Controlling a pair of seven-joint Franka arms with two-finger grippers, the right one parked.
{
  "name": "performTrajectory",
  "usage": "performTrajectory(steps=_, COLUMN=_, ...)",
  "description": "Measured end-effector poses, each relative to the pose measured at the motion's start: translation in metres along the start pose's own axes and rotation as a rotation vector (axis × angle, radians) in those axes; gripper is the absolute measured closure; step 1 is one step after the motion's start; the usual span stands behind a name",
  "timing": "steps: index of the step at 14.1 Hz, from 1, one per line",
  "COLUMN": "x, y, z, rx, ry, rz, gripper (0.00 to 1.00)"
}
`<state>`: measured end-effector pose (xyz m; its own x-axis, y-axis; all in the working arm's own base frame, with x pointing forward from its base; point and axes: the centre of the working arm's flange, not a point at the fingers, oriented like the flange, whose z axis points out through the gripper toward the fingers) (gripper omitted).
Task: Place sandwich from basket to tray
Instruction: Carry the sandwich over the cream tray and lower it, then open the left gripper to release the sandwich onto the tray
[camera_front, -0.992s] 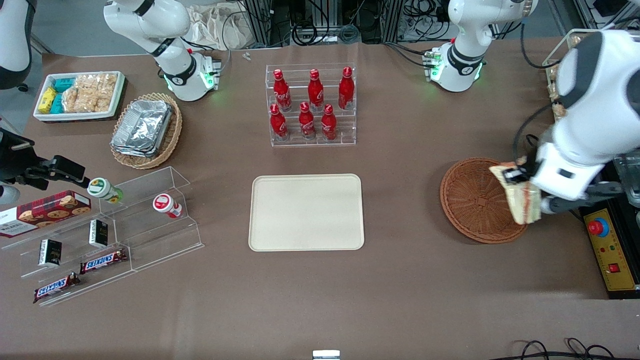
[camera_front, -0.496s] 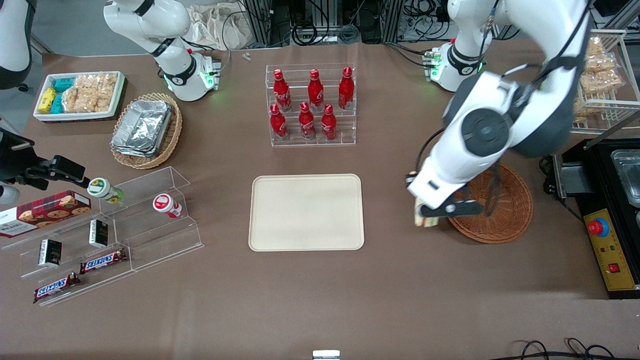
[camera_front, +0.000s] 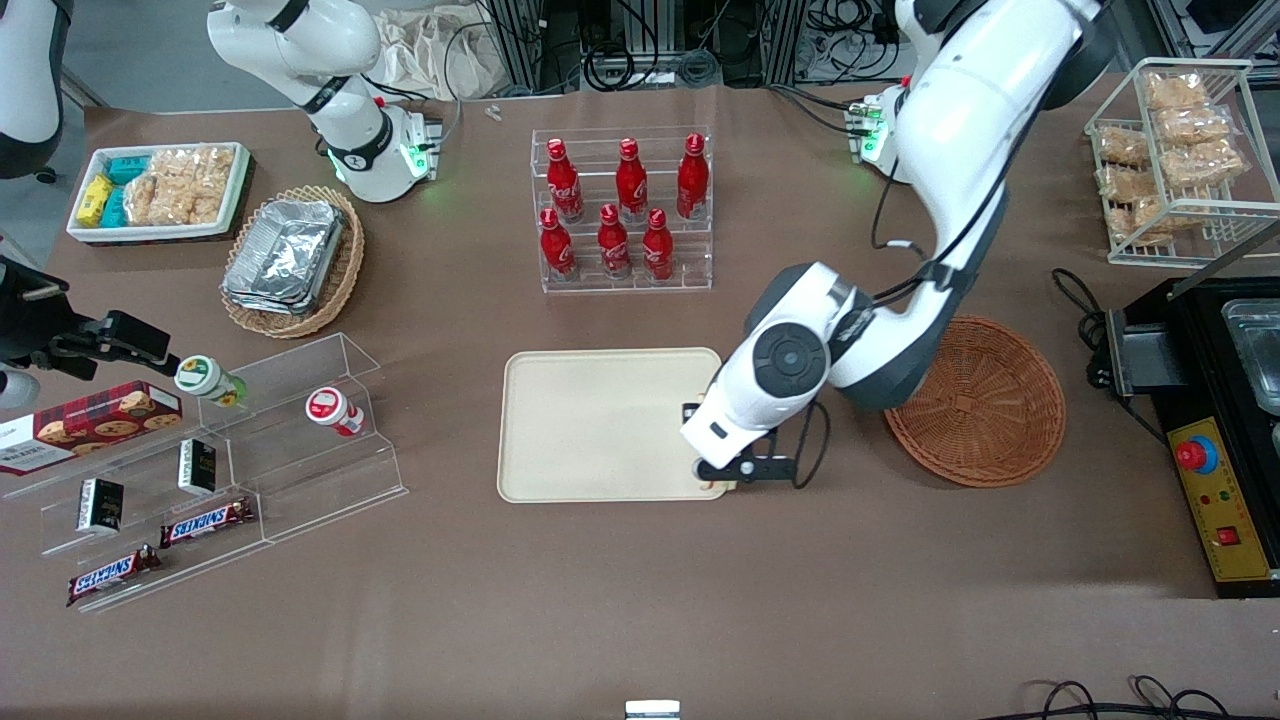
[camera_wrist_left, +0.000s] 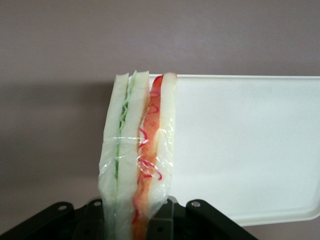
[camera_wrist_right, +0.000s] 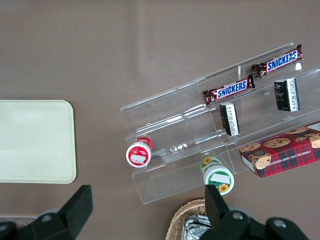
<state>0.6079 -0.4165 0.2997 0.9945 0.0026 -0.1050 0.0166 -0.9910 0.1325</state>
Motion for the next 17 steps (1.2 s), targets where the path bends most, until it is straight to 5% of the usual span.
performTrajectory(steps=6, x=-0.011, y=0.017, z=0.065, rx=0.019, ry=-0.042, rz=0.037, gripper=0.8)
performTrajectory(steps=12, x=-0.015, y=0.015, z=0.091, rx=0.071, ry=-0.046, rz=0.06, gripper=0.8)
performTrajectory(steps=17, x=-0.012, y=0.014, z=0.087, rx=0.068, ry=-0.038, rz=0.044, gripper=0.34)
